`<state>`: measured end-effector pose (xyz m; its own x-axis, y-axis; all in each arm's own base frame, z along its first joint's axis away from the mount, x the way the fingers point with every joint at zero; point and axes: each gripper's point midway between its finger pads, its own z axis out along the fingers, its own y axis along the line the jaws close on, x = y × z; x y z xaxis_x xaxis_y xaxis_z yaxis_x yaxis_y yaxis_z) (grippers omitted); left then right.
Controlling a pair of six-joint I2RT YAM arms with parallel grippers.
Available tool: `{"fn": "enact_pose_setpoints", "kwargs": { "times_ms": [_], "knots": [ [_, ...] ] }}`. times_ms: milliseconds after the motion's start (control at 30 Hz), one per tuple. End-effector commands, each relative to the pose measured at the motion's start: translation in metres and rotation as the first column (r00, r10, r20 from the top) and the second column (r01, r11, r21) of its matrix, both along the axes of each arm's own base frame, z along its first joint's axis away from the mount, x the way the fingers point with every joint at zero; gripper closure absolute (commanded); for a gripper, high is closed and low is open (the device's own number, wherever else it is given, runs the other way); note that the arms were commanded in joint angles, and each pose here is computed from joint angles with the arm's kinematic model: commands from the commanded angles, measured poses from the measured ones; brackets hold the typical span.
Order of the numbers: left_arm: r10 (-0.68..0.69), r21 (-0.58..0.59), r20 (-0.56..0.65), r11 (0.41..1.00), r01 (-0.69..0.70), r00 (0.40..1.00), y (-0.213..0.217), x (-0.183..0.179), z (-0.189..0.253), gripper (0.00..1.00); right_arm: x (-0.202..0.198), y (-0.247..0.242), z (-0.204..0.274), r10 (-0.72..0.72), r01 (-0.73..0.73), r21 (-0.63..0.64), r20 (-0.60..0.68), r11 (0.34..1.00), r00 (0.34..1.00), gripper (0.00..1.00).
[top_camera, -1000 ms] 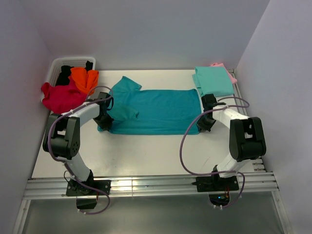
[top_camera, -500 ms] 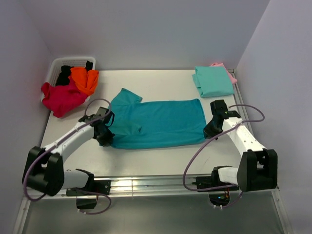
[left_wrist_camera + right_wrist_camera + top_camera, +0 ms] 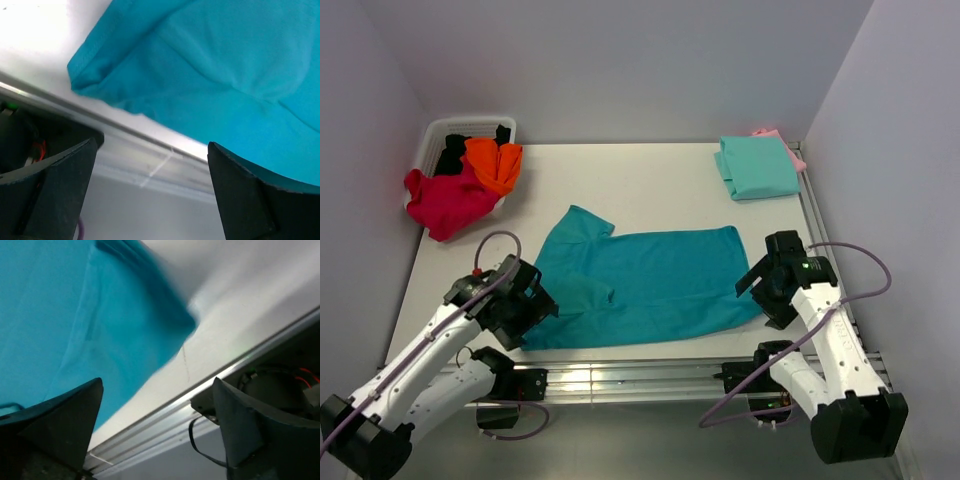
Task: Fold and stack the t-shirts
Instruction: Fold the flattened tshirt in 1/3 of the way, then grap the side of the flattened tshirt furthest away from the robot with both arms
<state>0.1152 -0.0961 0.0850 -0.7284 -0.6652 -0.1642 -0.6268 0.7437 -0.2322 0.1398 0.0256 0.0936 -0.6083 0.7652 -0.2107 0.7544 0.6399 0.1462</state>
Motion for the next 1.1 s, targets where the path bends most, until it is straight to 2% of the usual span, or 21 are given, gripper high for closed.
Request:
{"fn": "enact_pose_setpoints", "kwargs": {
  "times_ms": [0,67,133,167,200,267,300,333,400,433,467,500,533,667,800,833,867,933,1067],
  "knots": [
    [-0.001,-0.005,0.026,1.000,0.001,1.000,0.001,-0.001,0.038,0.00,-0.017,-0.008,0.019,-0.027,0.027,-0.033,-0.012,0.999,1.000,0.00],
    [-0.018,0.009,0.087,1.000,0.017,0.996,-0.002,0.016,0.071,0.00,-0.011,-0.009,0.033,-0.024,0.026,-0.037,0.034,0.999,0.999,0.00],
    [-0.062,0.075,0.180,0.996,0.049,0.982,0.001,0.042,0.096,0.01,0.004,-0.009,0.049,-0.016,0.020,-0.041,0.101,0.999,0.995,0.00],
    [-0.075,0.079,0.256,0.995,0.056,0.964,-0.008,0.071,0.121,0.00,0.012,-0.008,0.053,-0.008,0.013,-0.037,0.117,0.999,0.993,0.00],
    [-0.143,0.122,0.292,0.986,0.111,0.946,-0.010,0.087,0.132,0.01,0.024,-0.007,0.058,0.001,0.005,-0.035,0.156,0.999,0.988,0.00],
    [-0.205,0.117,0.336,0.978,0.175,0.919,-0.026,0.129,0.149,0.01,0.042,-0.004,0.071,0.033,-0.027,-0.030,0.205,0.999,0.978,0.00],
    [-0.216,0.131,0.394,0.975,0.178,0.893,-0.020,0.161,0.158,0.00,0.057,-0.002,0.073,0.045,-0.040,-0.027,0.231,0.999,0.972,0.00],
    [-0.227,0.116,0.419,0.974,0.196,0.879,-0.022,0.180,0.162,0.01,0.065,-0.001,0.078,0.056,-0.051,-0.028,0.254,0.998,0.966,0.00],
    [-0.256,0.158,0.441,0.966,0.207,0.860,-0.014,0.229,0.160,0.01,0.081,0.003,0.080,0.084,-0.082,-0.020,0.283,0.996,0.955,0.00],
    [-0.262,0.161,0.507,0.965,0.208,0.821,-0.017,0.256,0.175,0.01,0.087,0.003,0.083,0.088,-0.085,-0.023,0.296,0.996,0.951,0.00],
    [-0.275,0.170,0.475,0.961,0.220,0.836,-0.016,0.279,0.154,0.00,0.089,0.003,0.081,0.088,-0.085,-0.023,0.294,0.996,0.952,0.00],
    [-0.309,0.193,0.514,0.951,0.243,0.800,-0.018,0.301,0.155,0.01,0.094,0.005,0.082,0.091,-0.091,-0.015,0.308,0.996,0.947,0.00],
    [-0.318,0.195,0.512,0.948,0.252,0.798,-0.019,0.314,0.148,0.00,0.095,0.005,0.081,0.091,-0.092,-0.013,0.309,0.996,0.947,0.00],
    [-0.298,0.140,0.438,0.955,0.263,0.848,-0.019,0.374,0.100,0.01,0.090,0.009,0.075,0.088,-0.095,0.007,0.301,0.995,0.949,0.01],
    [-0.265,0.106,0.422,0.964,0.243,0.867,-0.023,0.412,0.077,0.00,0.074,0.004,0.068,0.096,-0.096,-0.014,0.284,0.995,0.954,0.02],
    [-0.253,0.102,0.447,0.967,0.232,0.858,-0.025,0.424,0.088,0.01,0.071,0.002,0.065,0.098,-0.094,-0.029,0.276,0.995,0.956,0.02],
    [-0.251,0.089,0.383,0.968,0.235,0.889,-0.027,0.423,0.063,0.00,0.068,0.000,0.067,0.100,-0.093,-0.036,0.283,0.995,0.954,0.02],
    [-0.225,0.074,0.368,0.974,0.213,0.902,-0.029,0.428,0.057,0.00,0.062,-0.002,0.065,0.106,-0.096,-0.050,0.268,0.994,0.958,0.02],
    [-0.200,0.057,0.295,0.980,0.192,0.934,-0.042,0.412,0.032,0.01,0.060,-0.007,0.063,0.101,-0.084,-0.073,0.258,0.994,0.961,0.02]
  ]
}}
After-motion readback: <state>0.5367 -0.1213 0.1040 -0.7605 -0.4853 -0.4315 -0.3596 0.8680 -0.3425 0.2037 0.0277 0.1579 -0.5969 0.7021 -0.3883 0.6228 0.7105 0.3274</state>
